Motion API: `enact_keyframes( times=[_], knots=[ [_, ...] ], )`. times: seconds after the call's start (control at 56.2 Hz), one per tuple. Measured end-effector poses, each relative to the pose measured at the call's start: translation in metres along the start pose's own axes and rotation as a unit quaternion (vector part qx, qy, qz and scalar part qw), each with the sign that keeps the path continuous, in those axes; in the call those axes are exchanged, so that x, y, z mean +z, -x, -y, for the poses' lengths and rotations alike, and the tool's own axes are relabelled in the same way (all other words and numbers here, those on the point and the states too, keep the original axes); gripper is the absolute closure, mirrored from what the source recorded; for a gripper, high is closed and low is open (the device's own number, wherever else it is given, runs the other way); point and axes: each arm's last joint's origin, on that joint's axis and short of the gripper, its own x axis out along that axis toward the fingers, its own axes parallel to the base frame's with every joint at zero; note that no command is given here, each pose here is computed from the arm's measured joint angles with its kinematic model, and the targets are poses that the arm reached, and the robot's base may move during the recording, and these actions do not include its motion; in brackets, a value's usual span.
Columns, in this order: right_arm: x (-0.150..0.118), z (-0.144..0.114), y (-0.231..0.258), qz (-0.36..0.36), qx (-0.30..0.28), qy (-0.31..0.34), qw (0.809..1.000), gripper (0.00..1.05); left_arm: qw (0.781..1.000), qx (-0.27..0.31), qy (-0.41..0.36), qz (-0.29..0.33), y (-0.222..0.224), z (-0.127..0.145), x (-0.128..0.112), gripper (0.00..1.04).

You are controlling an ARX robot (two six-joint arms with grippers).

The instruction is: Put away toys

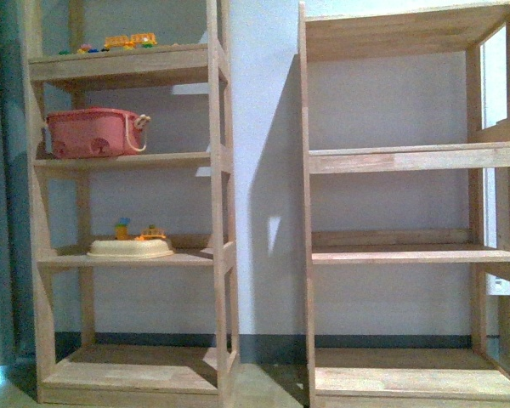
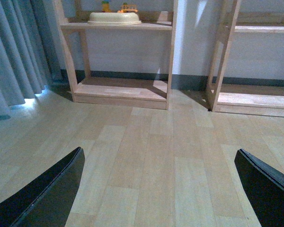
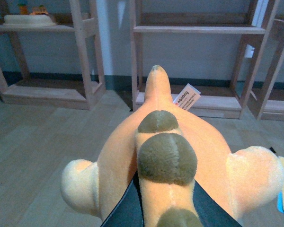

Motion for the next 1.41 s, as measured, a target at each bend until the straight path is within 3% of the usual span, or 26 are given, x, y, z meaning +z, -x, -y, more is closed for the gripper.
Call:
enact_keyframes(
  times=[1.407],
  knots=[
    [0.0,-0.0003,0.0,0.0,0.005,0.0,1.0,0.95,1.0,0.0,0.0,0.0,0.0,0.0,0.0,0.06]
  ],
)
